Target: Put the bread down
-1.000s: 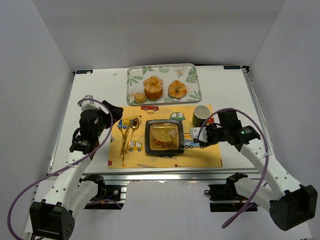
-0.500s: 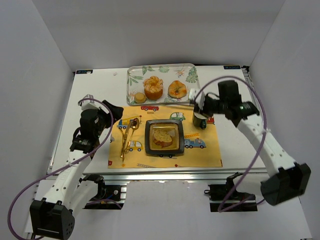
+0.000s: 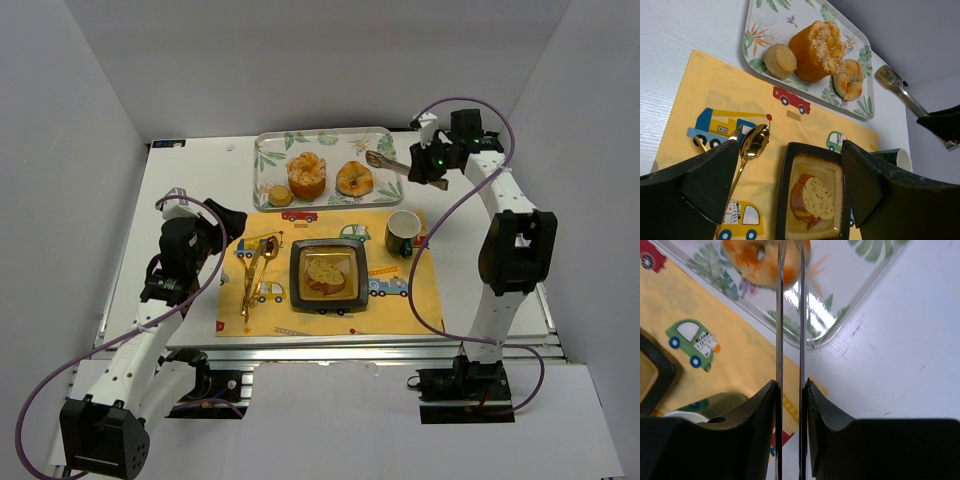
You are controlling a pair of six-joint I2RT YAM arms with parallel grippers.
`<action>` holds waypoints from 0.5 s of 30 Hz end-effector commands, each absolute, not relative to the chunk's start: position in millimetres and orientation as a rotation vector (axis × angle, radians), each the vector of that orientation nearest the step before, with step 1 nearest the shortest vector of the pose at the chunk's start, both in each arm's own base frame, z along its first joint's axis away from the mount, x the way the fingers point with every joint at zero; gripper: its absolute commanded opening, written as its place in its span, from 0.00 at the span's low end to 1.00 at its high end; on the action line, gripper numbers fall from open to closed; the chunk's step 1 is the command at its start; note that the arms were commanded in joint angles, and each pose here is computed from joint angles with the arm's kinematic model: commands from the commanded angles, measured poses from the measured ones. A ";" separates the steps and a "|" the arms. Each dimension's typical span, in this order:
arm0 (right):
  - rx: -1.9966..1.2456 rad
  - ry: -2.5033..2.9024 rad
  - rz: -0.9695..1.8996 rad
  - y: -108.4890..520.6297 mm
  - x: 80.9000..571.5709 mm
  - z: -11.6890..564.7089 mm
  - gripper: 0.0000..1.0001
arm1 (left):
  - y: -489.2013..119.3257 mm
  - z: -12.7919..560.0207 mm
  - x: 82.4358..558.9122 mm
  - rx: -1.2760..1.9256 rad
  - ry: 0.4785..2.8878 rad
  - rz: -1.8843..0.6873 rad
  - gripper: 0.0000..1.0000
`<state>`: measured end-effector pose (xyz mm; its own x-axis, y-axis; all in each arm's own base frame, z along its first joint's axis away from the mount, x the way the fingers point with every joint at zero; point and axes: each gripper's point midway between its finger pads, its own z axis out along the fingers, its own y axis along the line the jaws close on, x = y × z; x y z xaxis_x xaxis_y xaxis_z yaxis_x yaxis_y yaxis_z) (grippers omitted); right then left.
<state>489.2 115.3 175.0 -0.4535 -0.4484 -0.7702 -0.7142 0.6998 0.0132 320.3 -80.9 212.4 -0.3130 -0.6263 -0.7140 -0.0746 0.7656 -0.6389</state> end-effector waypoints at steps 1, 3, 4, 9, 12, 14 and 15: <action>-0.808 2.162 0.474 112.8 489.3 184.6 0.35 | -79.5 227.7 323.4 -0.541 1.783 -0.620 0.92; -0.806 2.183 0.486 111.2 489.5 173.6 0.35 | -79.7 225.9 324.0 -0.543 1.786 -0.620 0.92; -0.808 2.187 0.487 111.1 489.4 171.1 0.35 | -80.2 225.9 325.0 -0.543 1.785 -0.622 0.92; -0.810 2.193 0.508 112.0 489.4 161.7 0.37 | -82.3 223.1 328.2 -0.540 1.798 -0.627 0.92; -0.805 2.191 0.515 112.9 489.6 161.2 0.38 | -83.0 220.7 330.0 -0.536 1.811 -0.622 0.92; -0.802 2.195 0.513 112.5 489.9 158.8 0.39 | -82.9 219.9 331.1 -0.538 1.813 -0.620 0.92; -0.802 2.192 0.512 112.5 490.5 158.7 0.40 | -83.2 219.7 331.3 -0.535 1.814 -0.620 0.92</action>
